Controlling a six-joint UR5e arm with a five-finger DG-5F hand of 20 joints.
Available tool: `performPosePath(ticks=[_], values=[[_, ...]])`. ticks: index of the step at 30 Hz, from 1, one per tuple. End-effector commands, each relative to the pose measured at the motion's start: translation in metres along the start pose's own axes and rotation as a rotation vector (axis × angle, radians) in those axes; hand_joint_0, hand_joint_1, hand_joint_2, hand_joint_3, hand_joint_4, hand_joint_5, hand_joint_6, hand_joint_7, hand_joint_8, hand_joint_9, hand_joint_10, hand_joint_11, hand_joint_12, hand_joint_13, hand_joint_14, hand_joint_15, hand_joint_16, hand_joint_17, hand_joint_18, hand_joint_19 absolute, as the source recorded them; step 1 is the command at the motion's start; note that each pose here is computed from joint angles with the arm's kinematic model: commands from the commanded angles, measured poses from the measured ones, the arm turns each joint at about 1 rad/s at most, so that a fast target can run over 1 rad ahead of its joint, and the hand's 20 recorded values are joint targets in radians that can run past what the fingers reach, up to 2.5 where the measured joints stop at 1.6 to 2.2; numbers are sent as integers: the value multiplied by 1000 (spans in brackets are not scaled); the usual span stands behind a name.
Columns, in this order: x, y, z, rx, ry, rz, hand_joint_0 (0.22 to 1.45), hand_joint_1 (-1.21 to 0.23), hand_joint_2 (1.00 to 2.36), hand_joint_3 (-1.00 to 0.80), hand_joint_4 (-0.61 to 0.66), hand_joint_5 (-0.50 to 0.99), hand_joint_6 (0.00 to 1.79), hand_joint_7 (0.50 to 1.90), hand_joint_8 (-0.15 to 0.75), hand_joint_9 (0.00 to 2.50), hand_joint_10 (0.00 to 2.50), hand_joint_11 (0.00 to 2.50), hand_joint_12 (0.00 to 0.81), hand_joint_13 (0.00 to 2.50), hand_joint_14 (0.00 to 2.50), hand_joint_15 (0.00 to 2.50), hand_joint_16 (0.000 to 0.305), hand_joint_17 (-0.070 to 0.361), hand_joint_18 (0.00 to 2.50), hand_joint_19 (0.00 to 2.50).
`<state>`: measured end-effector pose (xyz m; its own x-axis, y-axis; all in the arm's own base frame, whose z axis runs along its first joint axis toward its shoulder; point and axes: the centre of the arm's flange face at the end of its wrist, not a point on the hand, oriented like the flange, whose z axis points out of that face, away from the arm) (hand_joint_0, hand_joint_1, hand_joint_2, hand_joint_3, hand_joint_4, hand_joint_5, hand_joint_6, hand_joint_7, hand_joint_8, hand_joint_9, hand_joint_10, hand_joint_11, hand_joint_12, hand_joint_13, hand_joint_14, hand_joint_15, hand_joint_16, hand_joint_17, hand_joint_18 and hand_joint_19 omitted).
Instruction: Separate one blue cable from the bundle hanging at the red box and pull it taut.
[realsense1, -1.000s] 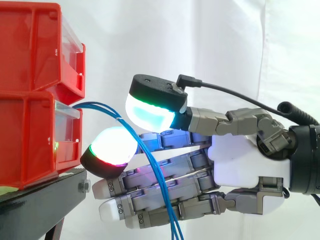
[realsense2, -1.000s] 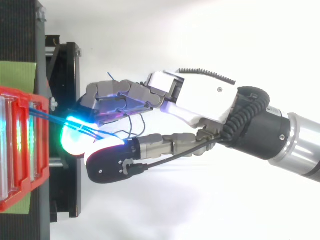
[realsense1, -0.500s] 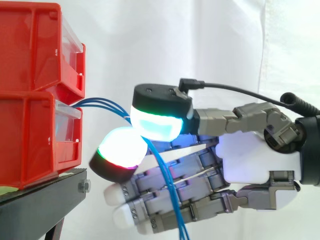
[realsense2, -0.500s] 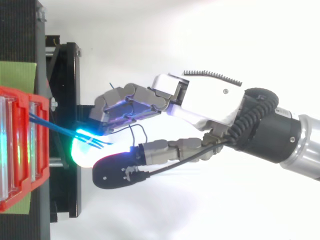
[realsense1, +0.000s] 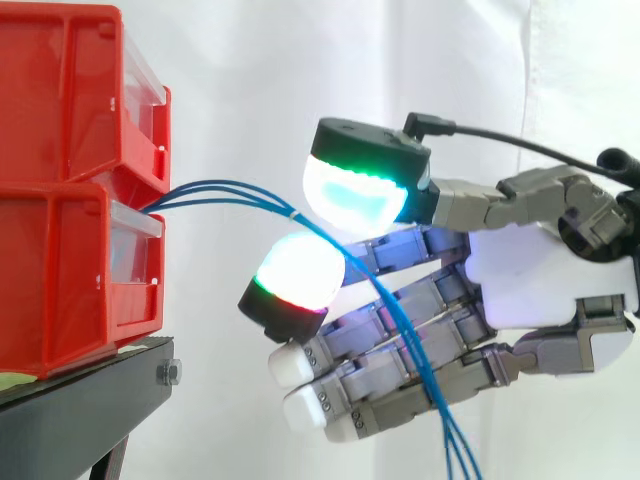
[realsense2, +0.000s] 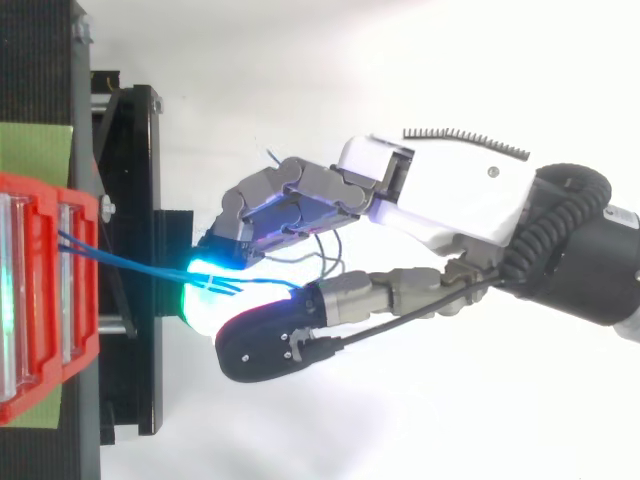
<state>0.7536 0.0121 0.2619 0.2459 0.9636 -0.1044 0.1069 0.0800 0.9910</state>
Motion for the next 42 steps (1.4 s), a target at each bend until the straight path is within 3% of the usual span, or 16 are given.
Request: performPosePath(ticks=[1,8,10,12,13,17,22,23,28,31,37,42], values=[[-2,7,-2,-5,-3,2,592,-583,1001,-486,187,-155,891,918,351,786,10,532,291,700,8,242,24,53,440,119],[-6,17,-7,1,-4,-6,617,-719,1019,-198,130,-154,926,1073,350,783,12,543,288,718,8,253,22,51,467,125],[-6,18,-7,1,-4,-6,639,-773,1019,-178,92,-166,954,1019,349,773,10,539,288,720,8,255,23,51,469,126],[-6,20,-8,-1,-4,-5,654,-794,1018,-186,74,-173,963,986,342,760,12,549,290,720,9,260,23,51,472,124],[-7,21,-8,-2,-6,-4,669,-799,1015,-258,101,-177,964,927,339,760,12,552,288,720,9,264,23,51,472,134],[-8,23,-8,-3,-6,-3,623,-790,1000,-500,157,-171,951,921,334,772,10,561,286,732,9,277,23,51,479,145],[-10,23,-8,3,-9,-6,525,-634,1000,-500,164,-155,928,980,363,831,12,548,306,760,9,294,27,61,509,168],[-10,23,-8,3,-9,-6,529,-571,1000,-500,160,-150,920,1012,363,848,12,545,309,784,9,298,27,61,511,180],[-13,33,-6,-14,-14,12,587,-542,1004,-450,146,-146,912,1037,362,881,11,541,298,784,10,311,26,58,513,201],[-15,43,-2,-37,-20,23,600,-616,1014,-331,155,-147,911,1076,364,879,11,561,302,790,10,308,25,57,521,193],[-18,43,-1,-34,-23,22,618,-746,1019,-171,138,-153,925,1131,358,856,13,564,303,787,12,310,26,57,530,189],[-19,42,-1,-33,-24,17,657,-807,1017,-212,79,-172,954,995,339,802,14,580,304,773,11,318,26,58,528,189]])
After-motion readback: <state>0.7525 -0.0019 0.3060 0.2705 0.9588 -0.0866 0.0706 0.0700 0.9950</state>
